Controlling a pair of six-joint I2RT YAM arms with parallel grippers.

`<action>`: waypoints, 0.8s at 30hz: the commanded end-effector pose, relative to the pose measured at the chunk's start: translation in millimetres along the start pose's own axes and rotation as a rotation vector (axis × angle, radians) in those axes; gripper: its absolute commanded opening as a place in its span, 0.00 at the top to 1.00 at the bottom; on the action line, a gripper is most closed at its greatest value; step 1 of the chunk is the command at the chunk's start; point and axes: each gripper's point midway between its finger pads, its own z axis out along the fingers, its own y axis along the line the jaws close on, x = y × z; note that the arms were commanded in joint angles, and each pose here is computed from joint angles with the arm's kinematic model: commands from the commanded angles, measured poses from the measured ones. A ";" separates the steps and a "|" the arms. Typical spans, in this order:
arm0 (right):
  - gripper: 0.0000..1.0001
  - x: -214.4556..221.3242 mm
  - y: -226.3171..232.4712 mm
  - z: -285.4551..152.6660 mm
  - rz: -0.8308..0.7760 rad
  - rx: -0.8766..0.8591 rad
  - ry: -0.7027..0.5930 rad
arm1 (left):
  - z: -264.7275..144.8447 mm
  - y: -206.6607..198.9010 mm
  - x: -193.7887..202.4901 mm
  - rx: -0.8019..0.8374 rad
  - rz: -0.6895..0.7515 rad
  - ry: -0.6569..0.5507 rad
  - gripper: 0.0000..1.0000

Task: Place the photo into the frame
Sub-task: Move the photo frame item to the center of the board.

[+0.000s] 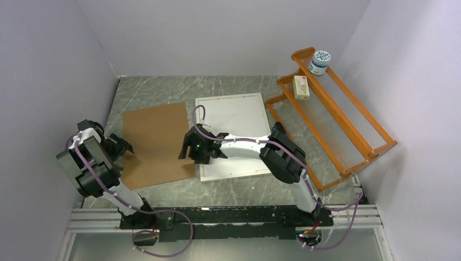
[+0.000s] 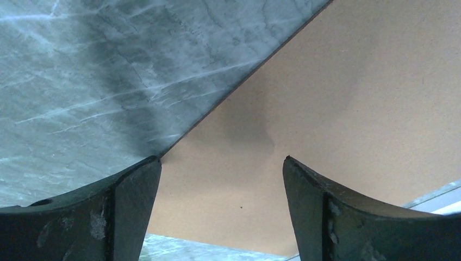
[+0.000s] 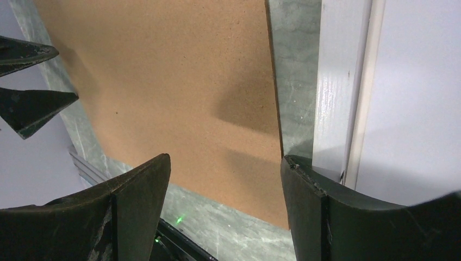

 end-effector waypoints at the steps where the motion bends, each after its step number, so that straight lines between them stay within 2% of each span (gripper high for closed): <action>1: 0.22 9.6 -24.4 13.9 -0.011 0.048 0.040 | 5.8 -4.9 -14.7 0.021 0.049 -0.003 0.13; 4: 0.22 8.5 -25.8 14.4 -0.015 0.048 0.043 | 9.8 -5.3 -15.8 0.025 0.067 0.012 0.14; 10: 0.23 3.4 -26.5 14.2 -0.009 0.011 0.046 | 2.1 -9.5 -32.3 0.033 0.134 -0.034 0.15; 17: 0.23 1.3 -24.8 15.7 -0.038 -0.017 0.055 | -2.5 -28.4 -44.4 0.140 0.171 -0.123 0.20; 24: 0.22 6.1 -21.3 21.5 -0.054 -0.060 0.089 | 19.2 -38.2 -17.6 0.229 0.159 0.042 0.27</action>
